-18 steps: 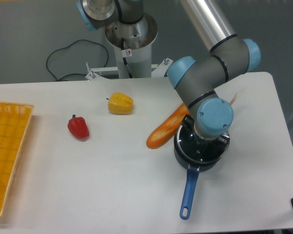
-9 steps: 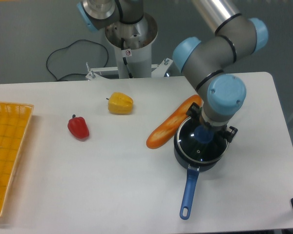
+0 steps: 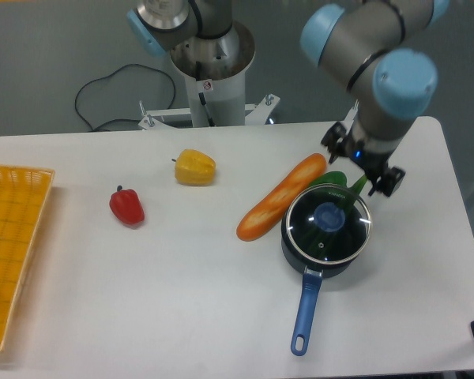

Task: Close the pot lid
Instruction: 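Open the gripper and raise it away from the lid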

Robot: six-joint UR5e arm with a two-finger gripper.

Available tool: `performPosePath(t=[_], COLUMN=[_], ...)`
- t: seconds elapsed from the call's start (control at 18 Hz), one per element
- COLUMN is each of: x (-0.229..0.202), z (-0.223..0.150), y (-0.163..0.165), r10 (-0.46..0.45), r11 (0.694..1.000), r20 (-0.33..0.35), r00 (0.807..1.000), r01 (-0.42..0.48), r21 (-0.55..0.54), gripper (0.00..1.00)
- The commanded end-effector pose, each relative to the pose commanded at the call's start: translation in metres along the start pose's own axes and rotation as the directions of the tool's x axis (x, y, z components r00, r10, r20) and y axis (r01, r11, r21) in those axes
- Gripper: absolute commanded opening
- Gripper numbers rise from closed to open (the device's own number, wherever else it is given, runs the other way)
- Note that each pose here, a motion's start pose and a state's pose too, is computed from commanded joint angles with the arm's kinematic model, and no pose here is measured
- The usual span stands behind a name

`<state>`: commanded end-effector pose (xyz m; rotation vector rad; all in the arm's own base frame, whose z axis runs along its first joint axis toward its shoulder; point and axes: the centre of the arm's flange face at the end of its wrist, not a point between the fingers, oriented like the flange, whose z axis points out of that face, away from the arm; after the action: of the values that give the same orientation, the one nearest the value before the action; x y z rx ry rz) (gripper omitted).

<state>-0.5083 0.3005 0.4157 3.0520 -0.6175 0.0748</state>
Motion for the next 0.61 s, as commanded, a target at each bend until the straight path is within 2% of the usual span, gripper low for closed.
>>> performPosePath(t=[0.17, 0.33, 0.61], x=[0.006, 0.011, 0.017], z=[-0.008, -0.009, -0.016], y=[0.007, 0.026, 0.061], r10=[0.026, 0.128, 0.173], r11=[0.999, 0.984, 0.979], r20=[0.003, -0.053, -0.064], r00=[1.000, 0.990, 0.983], r01=[-0.026, -0.134, -0.178], r21=[-0.043, -0.116, -0.096], gripper=[1.00, 1.00, 1.00])
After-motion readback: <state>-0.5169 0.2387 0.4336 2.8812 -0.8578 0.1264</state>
